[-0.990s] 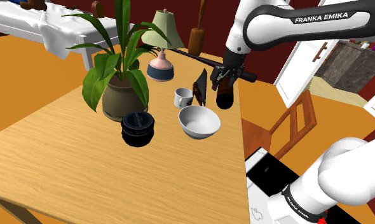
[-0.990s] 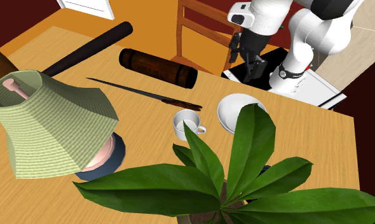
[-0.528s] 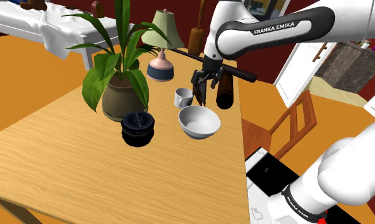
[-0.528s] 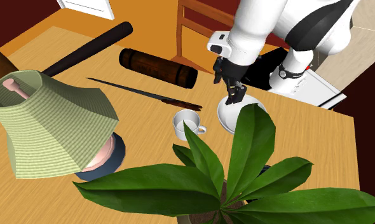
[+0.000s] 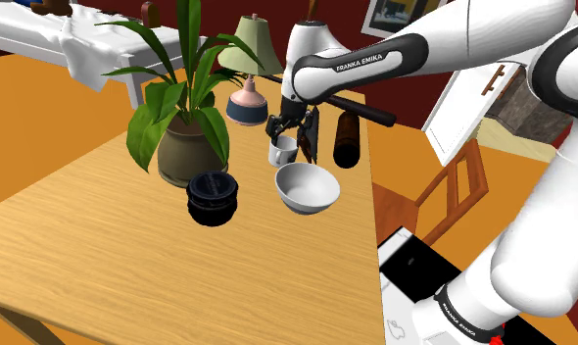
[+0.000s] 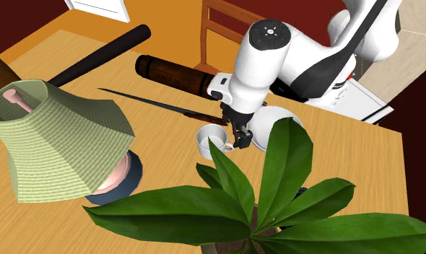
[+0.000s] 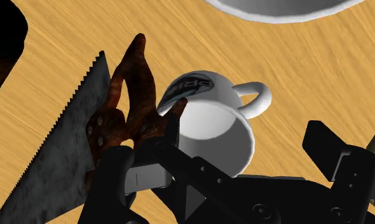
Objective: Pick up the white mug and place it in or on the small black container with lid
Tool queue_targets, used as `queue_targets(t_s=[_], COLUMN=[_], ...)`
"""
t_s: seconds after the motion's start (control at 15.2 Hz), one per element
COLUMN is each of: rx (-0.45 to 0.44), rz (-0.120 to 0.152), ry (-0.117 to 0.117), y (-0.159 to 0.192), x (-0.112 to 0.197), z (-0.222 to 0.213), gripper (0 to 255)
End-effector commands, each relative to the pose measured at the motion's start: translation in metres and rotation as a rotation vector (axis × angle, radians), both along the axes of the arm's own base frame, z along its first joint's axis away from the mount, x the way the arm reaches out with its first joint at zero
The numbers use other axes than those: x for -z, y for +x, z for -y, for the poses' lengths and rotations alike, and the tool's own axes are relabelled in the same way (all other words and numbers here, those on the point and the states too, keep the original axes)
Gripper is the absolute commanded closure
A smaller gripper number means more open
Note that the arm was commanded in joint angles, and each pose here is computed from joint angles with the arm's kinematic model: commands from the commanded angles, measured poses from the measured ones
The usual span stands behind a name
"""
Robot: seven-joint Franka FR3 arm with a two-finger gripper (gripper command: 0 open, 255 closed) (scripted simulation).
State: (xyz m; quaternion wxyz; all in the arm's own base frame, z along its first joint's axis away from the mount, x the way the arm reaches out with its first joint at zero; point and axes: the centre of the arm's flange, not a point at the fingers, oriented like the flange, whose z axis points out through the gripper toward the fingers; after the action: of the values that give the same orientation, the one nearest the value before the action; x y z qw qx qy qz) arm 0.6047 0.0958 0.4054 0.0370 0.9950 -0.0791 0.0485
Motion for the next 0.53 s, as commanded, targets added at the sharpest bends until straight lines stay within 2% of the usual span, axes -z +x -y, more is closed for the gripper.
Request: queue_targets(t_s=[0.0,0.2,0.46], rx=[0.003,0.007,0.007], rz=[0.002,0.005,0.005], ry=[-0.002,-0.005,-0.005], y=[0.022,0.051,0.053], x=[0.014,0.032,0.053], z=[-0.005,-0.013,-0.011], gripper=[0,0,0])
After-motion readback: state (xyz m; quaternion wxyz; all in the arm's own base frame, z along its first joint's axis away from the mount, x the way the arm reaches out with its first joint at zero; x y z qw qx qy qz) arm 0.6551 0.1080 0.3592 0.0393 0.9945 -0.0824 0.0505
